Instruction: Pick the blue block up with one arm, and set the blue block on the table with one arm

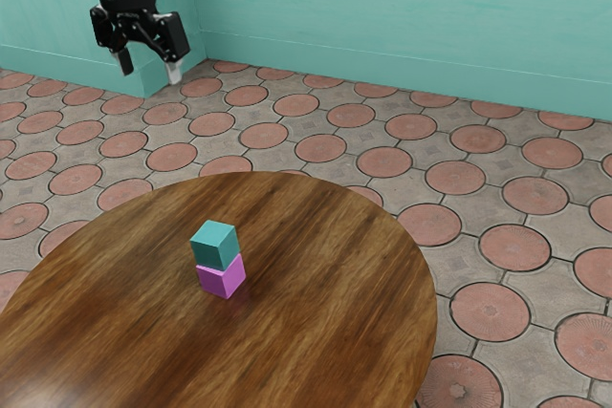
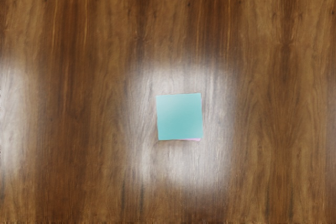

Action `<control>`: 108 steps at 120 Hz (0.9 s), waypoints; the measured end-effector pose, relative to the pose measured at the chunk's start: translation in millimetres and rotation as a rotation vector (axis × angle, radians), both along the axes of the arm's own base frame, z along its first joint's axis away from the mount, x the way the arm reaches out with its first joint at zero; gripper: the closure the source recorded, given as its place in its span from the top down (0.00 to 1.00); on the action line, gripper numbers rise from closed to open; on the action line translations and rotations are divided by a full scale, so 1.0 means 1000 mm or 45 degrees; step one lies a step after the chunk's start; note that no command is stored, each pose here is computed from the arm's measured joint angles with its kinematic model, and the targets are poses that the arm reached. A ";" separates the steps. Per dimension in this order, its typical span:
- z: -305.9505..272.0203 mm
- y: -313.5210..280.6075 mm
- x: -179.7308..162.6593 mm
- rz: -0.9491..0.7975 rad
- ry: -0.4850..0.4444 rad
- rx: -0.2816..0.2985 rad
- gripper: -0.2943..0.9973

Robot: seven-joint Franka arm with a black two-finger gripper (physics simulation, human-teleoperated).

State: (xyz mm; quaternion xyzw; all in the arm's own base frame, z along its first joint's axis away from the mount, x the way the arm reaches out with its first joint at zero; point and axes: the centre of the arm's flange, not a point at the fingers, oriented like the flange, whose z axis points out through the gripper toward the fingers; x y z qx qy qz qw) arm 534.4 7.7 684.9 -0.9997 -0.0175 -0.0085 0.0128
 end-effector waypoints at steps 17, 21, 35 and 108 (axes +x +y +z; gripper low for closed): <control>-0.002 0.009 -0.002 0.032 0.026 -0.002 0.77; -0.002 0.011 -0.002 0.040 0.030 -0.003 0.77; 0.078 0.020 -0.023 0.070 -0.140 0.002 0.77; 0.039 0.001 -0.006 0.039 0.021 -0.003 0.77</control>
